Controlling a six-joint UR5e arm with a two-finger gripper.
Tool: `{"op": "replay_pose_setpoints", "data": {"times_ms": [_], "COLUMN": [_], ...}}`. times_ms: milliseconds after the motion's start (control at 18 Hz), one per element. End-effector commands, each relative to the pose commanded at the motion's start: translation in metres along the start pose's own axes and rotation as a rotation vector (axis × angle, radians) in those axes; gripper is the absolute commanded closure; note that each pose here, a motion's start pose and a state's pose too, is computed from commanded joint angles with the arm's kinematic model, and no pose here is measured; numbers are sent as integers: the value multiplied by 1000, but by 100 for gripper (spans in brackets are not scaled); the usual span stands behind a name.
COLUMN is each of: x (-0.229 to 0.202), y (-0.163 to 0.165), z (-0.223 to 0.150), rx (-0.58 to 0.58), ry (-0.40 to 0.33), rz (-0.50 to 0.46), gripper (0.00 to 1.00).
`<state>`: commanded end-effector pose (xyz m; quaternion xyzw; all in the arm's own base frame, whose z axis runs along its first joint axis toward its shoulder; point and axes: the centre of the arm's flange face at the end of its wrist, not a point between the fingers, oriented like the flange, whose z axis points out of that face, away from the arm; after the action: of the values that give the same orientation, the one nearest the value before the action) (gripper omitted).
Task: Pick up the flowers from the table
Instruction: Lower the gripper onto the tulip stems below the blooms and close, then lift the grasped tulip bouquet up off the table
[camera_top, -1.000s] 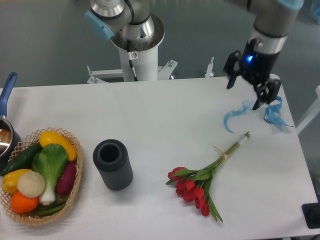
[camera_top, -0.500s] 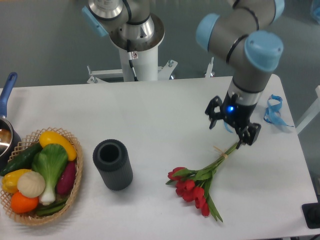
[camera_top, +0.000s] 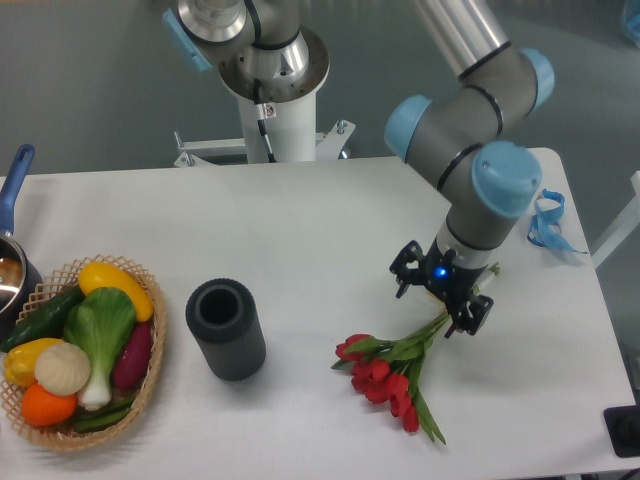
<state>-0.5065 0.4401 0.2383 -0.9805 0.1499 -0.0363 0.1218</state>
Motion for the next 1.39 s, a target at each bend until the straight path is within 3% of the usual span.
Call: {"op": "replay_pose_setpoints", "data": {"times_ms": [389,889,1111,1389], "x": [-11,-7,2,3], "y": [4,-1,-7,-7], "z": [19,38,54,56], "rx": [5,-6,-1,2], "ry": [-34,-18,-54,-67], "rz": [4,12,25,24], "gripper": [0,0,0,29]}}
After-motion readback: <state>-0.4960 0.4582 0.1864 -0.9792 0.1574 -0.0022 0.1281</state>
